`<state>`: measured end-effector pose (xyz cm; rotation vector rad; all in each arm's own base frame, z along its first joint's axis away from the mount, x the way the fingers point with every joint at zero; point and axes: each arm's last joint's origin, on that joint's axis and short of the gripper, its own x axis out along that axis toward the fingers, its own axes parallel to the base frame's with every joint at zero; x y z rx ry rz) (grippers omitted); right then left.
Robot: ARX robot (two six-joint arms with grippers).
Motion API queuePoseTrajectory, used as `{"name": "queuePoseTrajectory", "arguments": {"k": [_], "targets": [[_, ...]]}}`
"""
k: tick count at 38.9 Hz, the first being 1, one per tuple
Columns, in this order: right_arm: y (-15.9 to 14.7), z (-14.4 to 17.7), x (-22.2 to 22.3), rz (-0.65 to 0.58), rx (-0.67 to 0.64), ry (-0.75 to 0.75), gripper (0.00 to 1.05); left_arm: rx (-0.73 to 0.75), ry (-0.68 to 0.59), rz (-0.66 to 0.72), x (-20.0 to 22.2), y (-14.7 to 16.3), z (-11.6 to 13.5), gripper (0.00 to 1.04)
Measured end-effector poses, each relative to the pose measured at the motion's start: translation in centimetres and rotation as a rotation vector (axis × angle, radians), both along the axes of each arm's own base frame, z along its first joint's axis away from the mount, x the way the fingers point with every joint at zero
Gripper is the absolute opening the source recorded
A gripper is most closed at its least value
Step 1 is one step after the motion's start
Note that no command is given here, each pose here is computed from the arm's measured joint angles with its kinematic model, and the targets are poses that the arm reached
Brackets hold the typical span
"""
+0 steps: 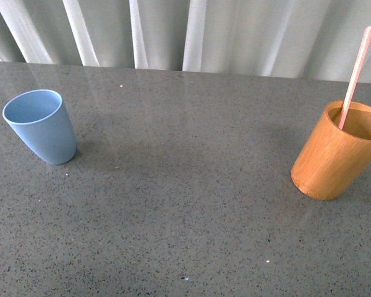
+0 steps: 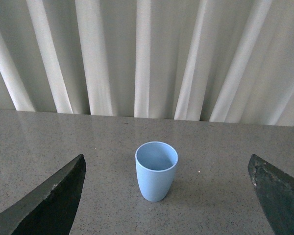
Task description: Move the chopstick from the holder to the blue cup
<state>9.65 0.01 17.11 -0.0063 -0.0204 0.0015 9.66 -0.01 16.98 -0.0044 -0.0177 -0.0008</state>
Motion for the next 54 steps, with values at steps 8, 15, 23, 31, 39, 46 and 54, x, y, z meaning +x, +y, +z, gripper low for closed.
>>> {"name": "queuePoseTrajectory", "arguments": {"k": [8, 15, 23, 31, 39, 46, 54], "targets": [[0.0, 0.0, 0.0, 0.0, 0.0, 0.0, 0.95, 0.0, 0.0, 0.0, 0.0, 0.0, 0.0, 0.98], [0.0, 0.0, 0.0, 0.0, 0.0, 0.0, 0.95, 0.0, 0.0, 0.0, 0.0, 0.0, 0.0, 0.98], [0.0, 0.0, 0.0, 0.0, 0.0, 0.0, 0.95, 0.0, 0.0, 0.0, 0.0, 0.0, 0.0, 0.98], [0.0, 0.0, 0.0, 0.0, 0.0, 0.0, 0.95, 0.0, 0.0, 0.0, 0.0, 0.0, 0.0, 0.98], [0.0, 0.0, 0.0, 0.0, 0.0, 0.0, 0.95, 0.0, 0.0, 0.0, 0.0, 0.0, 0.0, 0.98], [0.0, 0.0, 0.0, 0.0, 0.0, 0.0, 0.95, 0.0, 0.0, 0.0, 0.0, 0.0, 0.0, 0.98], [0.0, 0.0, 0.0, 0.0, 0.0, 0.0, 0.95, 0.0, 0.0, 0.0, 0.0, 0.0, 0.0, 0.98]]}}
